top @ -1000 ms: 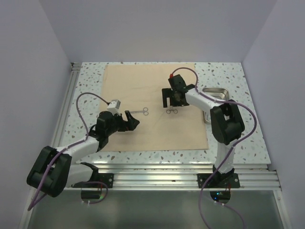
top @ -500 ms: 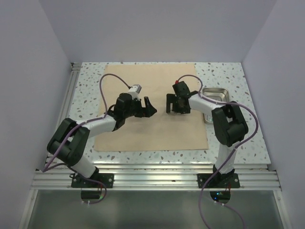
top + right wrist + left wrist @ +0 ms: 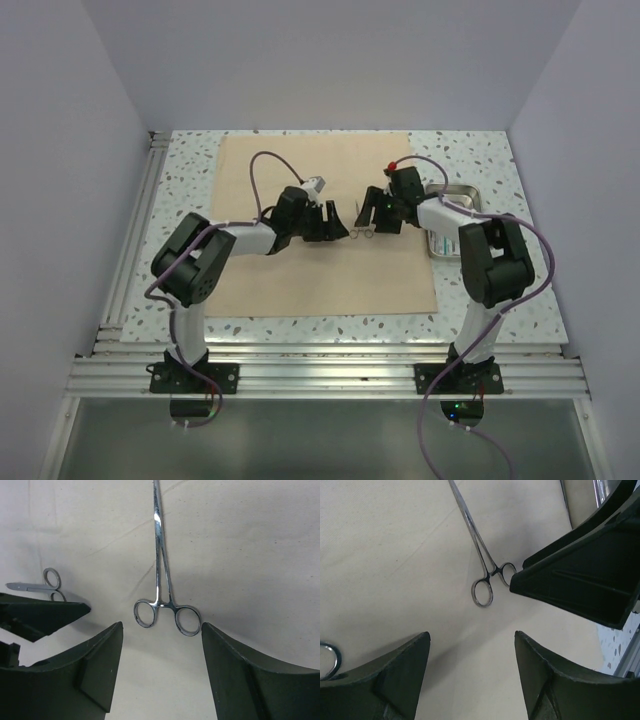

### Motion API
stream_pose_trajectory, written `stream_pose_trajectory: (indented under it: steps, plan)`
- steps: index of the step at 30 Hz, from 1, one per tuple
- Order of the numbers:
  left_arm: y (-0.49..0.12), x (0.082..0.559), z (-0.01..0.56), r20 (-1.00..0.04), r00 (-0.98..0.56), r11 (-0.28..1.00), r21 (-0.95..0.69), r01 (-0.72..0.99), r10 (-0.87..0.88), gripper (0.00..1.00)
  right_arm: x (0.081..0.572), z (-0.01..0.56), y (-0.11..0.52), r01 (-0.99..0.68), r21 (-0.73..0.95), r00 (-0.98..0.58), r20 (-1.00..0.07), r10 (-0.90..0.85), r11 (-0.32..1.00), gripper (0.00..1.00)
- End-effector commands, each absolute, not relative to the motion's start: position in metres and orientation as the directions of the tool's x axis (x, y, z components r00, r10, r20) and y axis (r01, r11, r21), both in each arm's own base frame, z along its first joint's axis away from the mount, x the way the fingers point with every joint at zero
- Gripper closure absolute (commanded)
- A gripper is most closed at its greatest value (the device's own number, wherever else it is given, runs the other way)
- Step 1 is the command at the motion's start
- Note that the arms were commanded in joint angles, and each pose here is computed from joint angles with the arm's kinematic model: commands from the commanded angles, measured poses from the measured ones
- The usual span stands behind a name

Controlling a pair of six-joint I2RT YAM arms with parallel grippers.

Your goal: Prepare the surgical pack

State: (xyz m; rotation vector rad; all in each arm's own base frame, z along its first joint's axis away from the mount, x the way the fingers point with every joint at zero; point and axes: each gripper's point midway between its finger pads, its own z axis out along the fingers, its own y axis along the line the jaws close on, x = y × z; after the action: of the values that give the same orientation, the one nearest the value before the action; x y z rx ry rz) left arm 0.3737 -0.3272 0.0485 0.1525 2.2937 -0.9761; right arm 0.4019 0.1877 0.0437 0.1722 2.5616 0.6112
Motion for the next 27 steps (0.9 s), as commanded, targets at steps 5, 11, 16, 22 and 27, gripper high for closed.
stream_pose_trajectory:
  steps: [5, 11, 16, 22, 27]
  plan:
    - [-0.356, 0.385, 0.052, -0.589, -0.799, 0.678, -0.636, 0.369, -0.118, 0.35, 0.399, 0.035, 0.199, 0.001, 0.511, -0.887, -0.396, 0.236, 0.860, 0.34]
    - [-0.362, 0.388, 0.043, -0.584, -0.805, 0.682, -0.632, 0.368, -0.107, 0.44, 0.397, 0.032, 0.188, 0.019, 0.493, -0.878, -0.408, 0.250, 0.870, 0.35]
    - [-0.365, 0.385, 0.029, -0.567, -0.819, 0.686, -0.632, 0.362, -0.090, 0.54, 0.392, 0.023, 0.189, 0.025, 0.507, -0.891, -0.380, 0.250, 0.861, 0.38]
    - [-0.368, 0.380, 0.013, -0.548, -0.833, 0.689, -0.631, 0.356, -0.071, 0.65, 0.387, 0.020, 0.194, 0.030, 0.537, -0.899, -0.354, 0.258, 0.843, 0.44]
    - [-0.368, 0.377, 0.002, -0.533, -0.844, 0.693, -0.633, 0.346, -0.065, 0.73, 0.389, 0.025, 0.199, 0.037, 0.591, -0.894, -0.340, 0.291, 0.806, 0.47]
